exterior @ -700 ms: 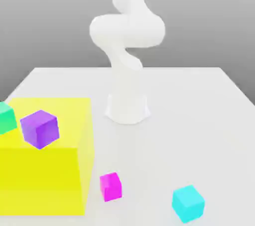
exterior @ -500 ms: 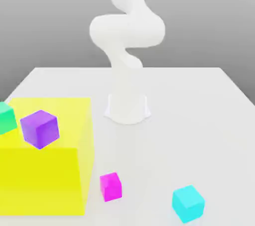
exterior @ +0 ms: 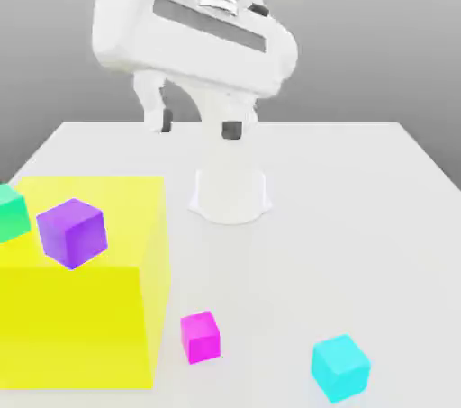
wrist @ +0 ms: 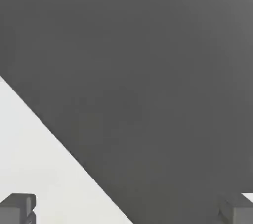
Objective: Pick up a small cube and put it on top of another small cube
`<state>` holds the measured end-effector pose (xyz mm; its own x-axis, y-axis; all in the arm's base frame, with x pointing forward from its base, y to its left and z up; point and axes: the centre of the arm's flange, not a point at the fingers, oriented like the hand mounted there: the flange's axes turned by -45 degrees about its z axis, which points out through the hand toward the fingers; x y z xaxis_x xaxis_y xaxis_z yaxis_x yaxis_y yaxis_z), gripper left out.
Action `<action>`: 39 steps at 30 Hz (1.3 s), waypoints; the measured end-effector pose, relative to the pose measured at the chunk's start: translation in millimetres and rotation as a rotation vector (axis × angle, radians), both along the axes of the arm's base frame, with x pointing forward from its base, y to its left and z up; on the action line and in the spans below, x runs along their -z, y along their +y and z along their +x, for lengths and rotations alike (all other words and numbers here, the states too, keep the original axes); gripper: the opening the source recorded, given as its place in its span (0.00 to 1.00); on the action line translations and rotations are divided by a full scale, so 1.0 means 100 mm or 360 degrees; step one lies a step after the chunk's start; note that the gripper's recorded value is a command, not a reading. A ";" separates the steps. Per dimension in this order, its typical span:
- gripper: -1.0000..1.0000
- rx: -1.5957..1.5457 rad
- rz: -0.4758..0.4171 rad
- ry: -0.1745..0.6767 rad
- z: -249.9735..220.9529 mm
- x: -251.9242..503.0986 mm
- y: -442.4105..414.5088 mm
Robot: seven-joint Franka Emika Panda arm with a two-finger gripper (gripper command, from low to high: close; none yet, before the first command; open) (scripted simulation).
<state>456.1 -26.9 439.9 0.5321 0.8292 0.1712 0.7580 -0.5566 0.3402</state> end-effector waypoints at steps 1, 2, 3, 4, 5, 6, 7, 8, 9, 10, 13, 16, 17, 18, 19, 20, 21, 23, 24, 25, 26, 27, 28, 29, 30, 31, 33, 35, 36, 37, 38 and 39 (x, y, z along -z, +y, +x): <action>0.50 -0.0061 -0.0024 0.0031 0.01 0.12 -0.01; 0.50 -0.0123 -0.0047 0.0062 0.01 0.24 -0.03; 0.50 -0.0185 -0.0068 0.0093 0.01 0.36 -0.04; 0.50 -0.0247 -0.0088 0.0124 0.00 0.48 -0.05; 0.50 -0.0310 -0.0107 0.0154 0.00 0.60 -0.06; 0.50 -0.0374 -0.0124 0.0185 -0.01 0.71 -0.07; 0.50 -0.0438 -0.0140 0.0215 -0.03 0.83 -0.08; 0.50 -0.0502 -0.0154 0.0244 -0.04 0.95 -0.09; 0.50 -0.0567 -0.0168 0.0274 -0.06 1.06 -0.10; 0.50 -0.0633 -0.0180 0.0303 -0.09 1.17 -0.11; 0.50 -0.0831 -0.0206 0.0386 -0.17 1.51 -0.14; 0.50 -0.1033 -0.0221 0.0463 -0.28 1.83 -0.15; 0.50 -0.1101 -0.0224 0.0488 -0.33 1.93 -0.16; 0.50 -0.1169 -0.0225 0.0512 -0.37 2.04 -0.16; 0.50 -0.1237 -0.0225 0.0534 -0.42 2.14 -0.16; 0.50 -0.1307 -0.0224 0.0556 -0.47 2.24 -0.16; 0.50 -0.1376 -0.0221 0.0577 -0.52 2.33 -0.16; 0.50 -0.1458 -0.0215 0.0600 -0.58 2.53 -0.17; 0.50 -0.1471 -0.0214 0.0604 -0.58 2.62 -0.17; 0.50 -0.1478 -0.0213 0.0605 -0.58 2.72 -0.17; 0.50 -0.1481 -0.0213 0.0606 -0.58 2.82 -0.17; 0.50 -0.1483 -0.0213 0.0607 -0.59 2.93 -0.17; 0.50 -0.1484 -0.0214 0.0608 -0.59 3.03 -0.17; 0.00 -0.1484 -0.0214 0.0609 -0.60 3.11 -0.17; 0.00 -0.1484 -0.0214 0.0609 -0.60 3.11 -0.17; 0.00 -0.1484 -0.0214 0.0609 -0.60 3.11 -0.17; 0.00 -0.1485 -0.0213 0.0610 -0.60 3.11 -0.17; 0.00 -0.1485 -0.0212 0.0611 -0.61 3.15 -0.17; 0.00 -0.1485 -0.0211 0.0611 -0.60 3.11 -0.17; 0.00 -0.1484 -0.0211 0.0610 -0.60 3.05 -0.17; 0.00 -0.1484 -0.0210 0.0610 -0.59 2.96 -0.17; 0.00 -0.1484 -0.0210 0.0609 -0.59 2.87 -0.17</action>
